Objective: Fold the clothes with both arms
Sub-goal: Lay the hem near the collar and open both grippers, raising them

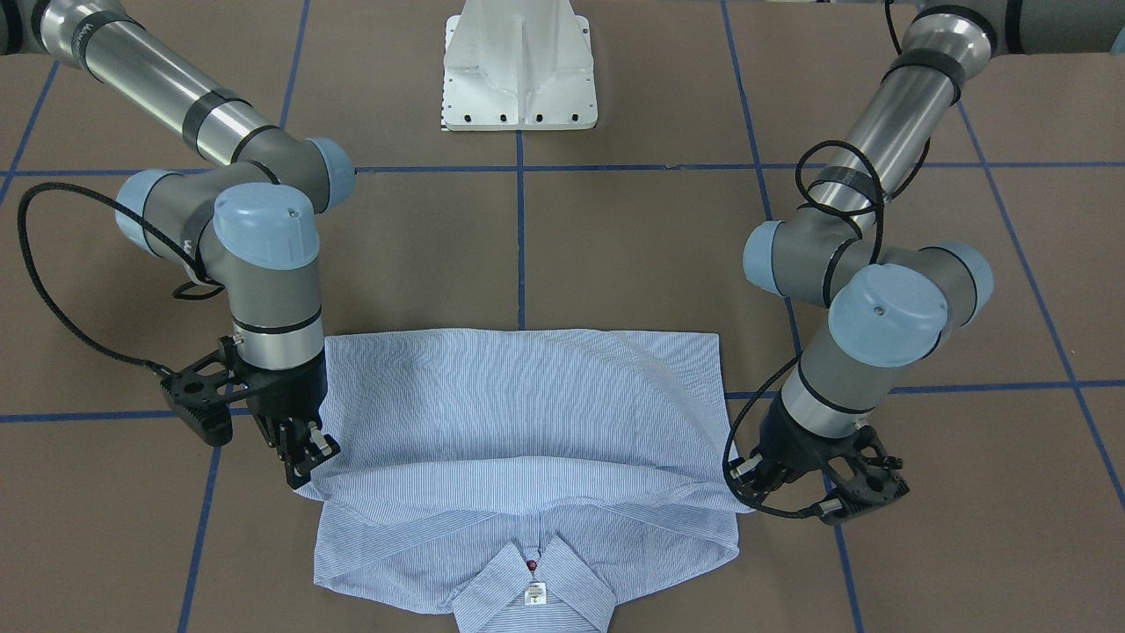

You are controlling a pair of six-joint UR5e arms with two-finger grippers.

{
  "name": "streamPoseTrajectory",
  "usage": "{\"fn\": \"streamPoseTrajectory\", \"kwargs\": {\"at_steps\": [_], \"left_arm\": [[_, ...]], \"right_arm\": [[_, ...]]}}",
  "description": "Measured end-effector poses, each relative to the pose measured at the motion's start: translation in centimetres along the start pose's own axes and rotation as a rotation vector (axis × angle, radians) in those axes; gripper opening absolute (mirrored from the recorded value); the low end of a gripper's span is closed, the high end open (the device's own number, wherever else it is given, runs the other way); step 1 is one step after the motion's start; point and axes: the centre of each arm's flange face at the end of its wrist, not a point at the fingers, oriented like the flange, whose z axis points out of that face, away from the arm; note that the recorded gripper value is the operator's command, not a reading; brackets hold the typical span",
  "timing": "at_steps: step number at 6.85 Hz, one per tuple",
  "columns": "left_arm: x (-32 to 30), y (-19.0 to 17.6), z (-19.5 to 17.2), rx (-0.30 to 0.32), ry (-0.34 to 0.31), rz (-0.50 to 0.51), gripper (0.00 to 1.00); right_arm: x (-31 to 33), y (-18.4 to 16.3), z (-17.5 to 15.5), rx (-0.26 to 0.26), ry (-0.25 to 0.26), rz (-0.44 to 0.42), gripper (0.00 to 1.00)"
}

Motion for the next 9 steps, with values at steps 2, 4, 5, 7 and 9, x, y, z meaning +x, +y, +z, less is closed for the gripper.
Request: {"fn": "streamPoseTrajectory", "kwargs": {"at_steps": [2,4,5,7,9], "left_arm": [[0.2,0.0,1.0,0.000,-0.003,0.005,0.00],[0.6,1.3,2.4,0.025,-0.022,0.018,0.20],[0.7,1.7,2.7,0.033,-0.027,0.023,0.39],[0.4,1.7,2.9,0.038,-0.034,0.050,0.51],[-0.3,0.2,1.9,0.051,-0.031,0.073,0.51]], "right_arm": [[-0.6,-0.5,1.3,-0.007,0.009,-0.008,0.00],[-1.2,-0.4,2.3,-0.006,0.027,-0.012,0.00],[-1.1,-0.4,2.6,-0.005,0.034,-0.013,0.00],[-1.3,-0.4,2.7,-0.005,0.035,-0.014,0.00],[-1.4,-0.6,2.8,-0.003,0.036,-0.011,0.41]]}}
